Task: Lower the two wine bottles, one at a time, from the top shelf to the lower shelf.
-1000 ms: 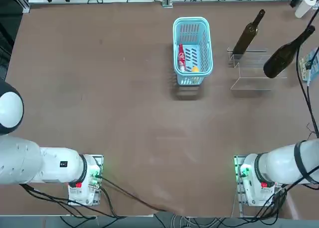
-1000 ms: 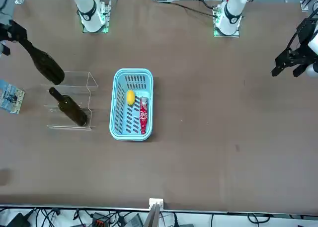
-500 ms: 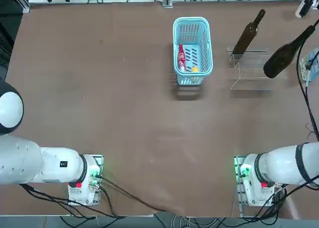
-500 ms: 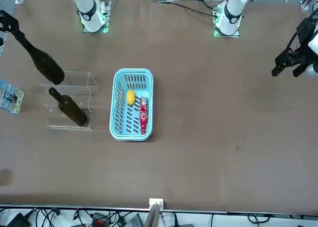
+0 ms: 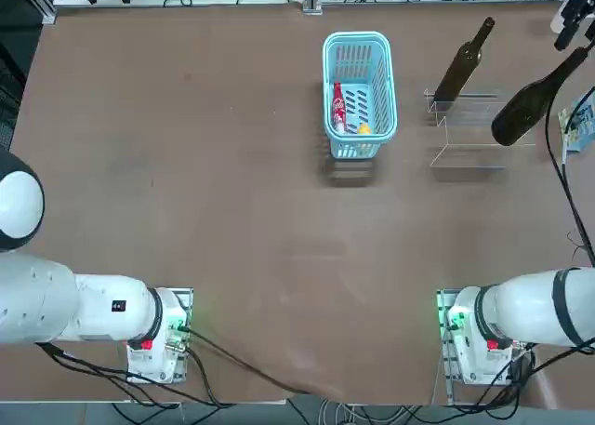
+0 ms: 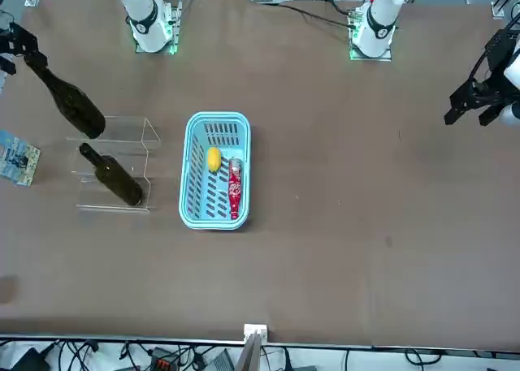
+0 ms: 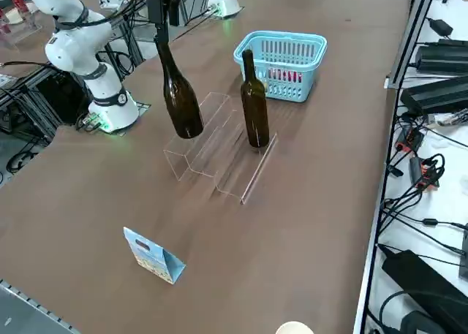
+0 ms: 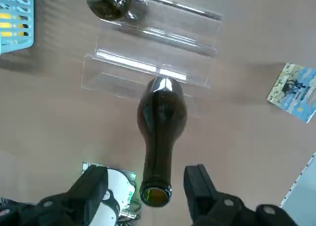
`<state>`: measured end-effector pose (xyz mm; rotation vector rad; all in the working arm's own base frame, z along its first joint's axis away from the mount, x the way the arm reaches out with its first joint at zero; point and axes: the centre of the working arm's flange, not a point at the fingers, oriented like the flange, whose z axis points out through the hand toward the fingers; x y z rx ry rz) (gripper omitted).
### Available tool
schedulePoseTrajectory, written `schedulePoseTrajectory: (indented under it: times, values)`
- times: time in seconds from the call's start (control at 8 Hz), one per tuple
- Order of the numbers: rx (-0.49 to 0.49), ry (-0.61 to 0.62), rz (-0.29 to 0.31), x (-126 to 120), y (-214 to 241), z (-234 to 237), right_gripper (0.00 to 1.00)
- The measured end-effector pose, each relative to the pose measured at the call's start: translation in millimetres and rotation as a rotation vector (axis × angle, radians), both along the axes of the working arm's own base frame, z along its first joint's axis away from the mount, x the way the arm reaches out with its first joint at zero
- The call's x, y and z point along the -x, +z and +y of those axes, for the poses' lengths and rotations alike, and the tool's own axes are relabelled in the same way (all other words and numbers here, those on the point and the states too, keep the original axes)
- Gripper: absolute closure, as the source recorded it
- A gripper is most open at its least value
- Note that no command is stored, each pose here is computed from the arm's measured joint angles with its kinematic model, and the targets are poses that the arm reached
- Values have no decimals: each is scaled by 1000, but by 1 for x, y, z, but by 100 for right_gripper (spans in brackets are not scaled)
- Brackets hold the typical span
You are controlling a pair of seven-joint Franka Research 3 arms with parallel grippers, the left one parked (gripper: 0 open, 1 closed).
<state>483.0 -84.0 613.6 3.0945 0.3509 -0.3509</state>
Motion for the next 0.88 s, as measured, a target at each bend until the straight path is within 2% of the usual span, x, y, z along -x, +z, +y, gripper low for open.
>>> schedulePoseTrajectory:
  times: [0.75, 0.88]
  values:
    - [1, -5, 32, 10, -24, -7, 13]
    - [1, -5, 36, 11, -26, -7, 16]
